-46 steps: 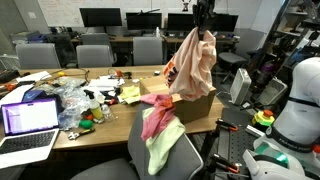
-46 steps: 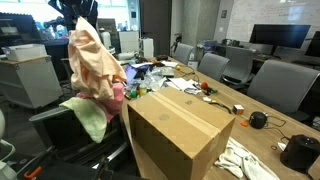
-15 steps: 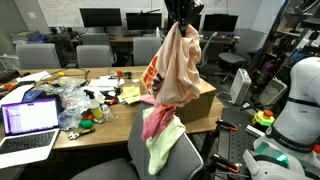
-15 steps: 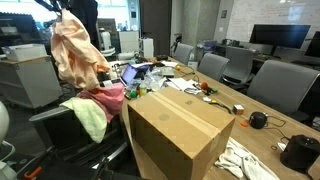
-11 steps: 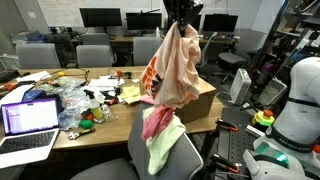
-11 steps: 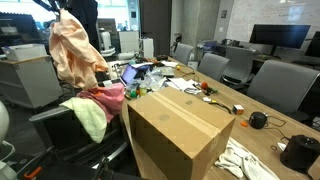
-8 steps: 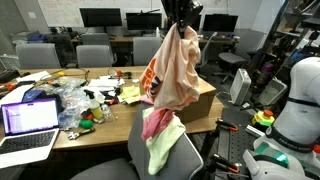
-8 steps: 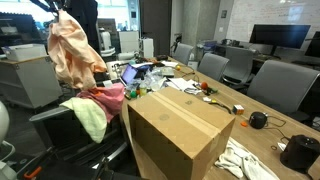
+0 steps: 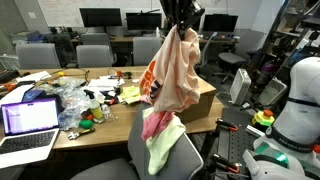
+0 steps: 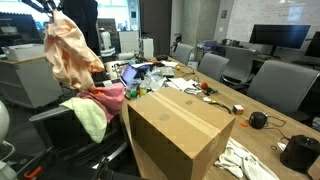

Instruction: Put the green towel, the pink shirt and the peach shirt on the backrest of the chair respectively

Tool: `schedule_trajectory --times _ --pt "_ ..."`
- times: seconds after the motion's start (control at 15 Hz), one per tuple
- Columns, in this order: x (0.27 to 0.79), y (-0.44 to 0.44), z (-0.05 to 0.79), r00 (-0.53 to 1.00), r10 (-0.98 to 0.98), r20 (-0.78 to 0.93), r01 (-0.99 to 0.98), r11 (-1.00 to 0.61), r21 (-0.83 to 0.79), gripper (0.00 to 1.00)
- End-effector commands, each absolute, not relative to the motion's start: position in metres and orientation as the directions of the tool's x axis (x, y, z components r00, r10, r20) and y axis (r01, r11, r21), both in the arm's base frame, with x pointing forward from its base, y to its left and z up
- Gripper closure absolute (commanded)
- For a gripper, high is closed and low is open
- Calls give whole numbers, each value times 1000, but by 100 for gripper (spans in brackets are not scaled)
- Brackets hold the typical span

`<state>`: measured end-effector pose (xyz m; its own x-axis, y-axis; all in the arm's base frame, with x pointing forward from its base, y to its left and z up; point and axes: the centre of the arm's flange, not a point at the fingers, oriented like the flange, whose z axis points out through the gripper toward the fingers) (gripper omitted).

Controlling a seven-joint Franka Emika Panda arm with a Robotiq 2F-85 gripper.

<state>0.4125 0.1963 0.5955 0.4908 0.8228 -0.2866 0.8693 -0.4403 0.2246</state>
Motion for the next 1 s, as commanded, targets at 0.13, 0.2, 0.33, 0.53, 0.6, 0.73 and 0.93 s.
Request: schedule_trajectory --times 0.13,0.2,0.33,0.53,0.6,0.73,0.93 --pt "389 215 603 485 820 -304 870 -417 263 98" --pt "386 218 602 480 821 -308 873 -412 260 98" --pt "382 221 602 473 823 -315 877 -408 252 98" --pt "379 224 600 470 820 -326 880 -406 246 98" --pt "379 224 599 470 819 -328 880 -408 243 98" --pt "379 224 599 470 818 -332 881 -409 239 98" --pt "380 223 598 470 814 -340 881 -412 233 98"
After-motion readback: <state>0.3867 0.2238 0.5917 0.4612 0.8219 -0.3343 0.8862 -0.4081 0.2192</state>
